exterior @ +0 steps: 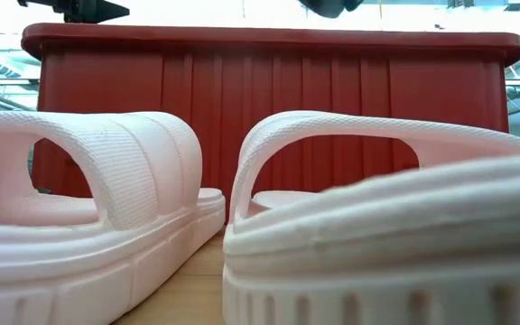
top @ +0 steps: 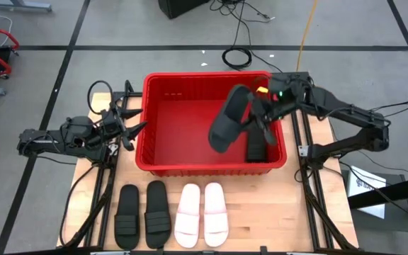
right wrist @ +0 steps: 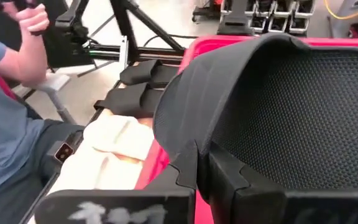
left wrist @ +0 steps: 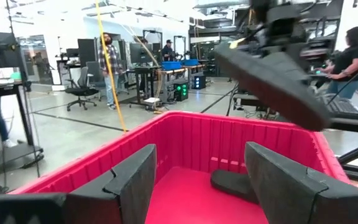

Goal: Pick and place slides into bin
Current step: Put the black slide into the red container

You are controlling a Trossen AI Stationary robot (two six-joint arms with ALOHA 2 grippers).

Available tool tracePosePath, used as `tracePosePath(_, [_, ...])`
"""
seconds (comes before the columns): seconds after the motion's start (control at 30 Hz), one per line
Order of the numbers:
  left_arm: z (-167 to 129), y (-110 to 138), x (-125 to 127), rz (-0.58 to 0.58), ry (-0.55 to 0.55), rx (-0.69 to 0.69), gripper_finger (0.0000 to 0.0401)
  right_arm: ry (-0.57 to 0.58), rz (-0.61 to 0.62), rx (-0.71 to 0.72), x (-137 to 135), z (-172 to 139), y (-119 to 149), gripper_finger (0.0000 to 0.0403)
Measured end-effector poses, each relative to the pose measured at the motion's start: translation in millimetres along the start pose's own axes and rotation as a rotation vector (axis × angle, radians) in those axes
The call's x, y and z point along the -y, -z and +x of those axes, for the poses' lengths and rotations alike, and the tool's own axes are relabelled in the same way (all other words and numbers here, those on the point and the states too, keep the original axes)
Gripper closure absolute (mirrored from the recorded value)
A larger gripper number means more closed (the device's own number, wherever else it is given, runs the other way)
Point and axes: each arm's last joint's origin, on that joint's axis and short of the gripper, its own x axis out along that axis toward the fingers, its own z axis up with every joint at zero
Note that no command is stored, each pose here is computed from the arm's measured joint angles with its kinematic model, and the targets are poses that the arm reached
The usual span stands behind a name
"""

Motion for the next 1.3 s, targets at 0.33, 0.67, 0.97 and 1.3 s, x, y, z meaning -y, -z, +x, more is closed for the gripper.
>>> tracePosePath(0.33, [3,0,-6,0.013,-0.061,0.003,0.0151,0.039,0.108,-0.011,67,-28,18,0.0399])
tracePosePath(0.67, [21,3,-15,0.037,-0.097,-0.015,0.0151,0.031,0.164,-0.132,107,-31,27,0.0401])
tracePosePath(0.97, [28,-3,-28,0.070,-0.072,0.059,0.0151,-0.010,0.266,-0.329,124,-32,39,0.0402])
tracePosePath(1.3, [41,4,-41,0.080,-0.046,0.008,0.0151,-0.076,0.401,-0.484,131,-22,57,0.0402])
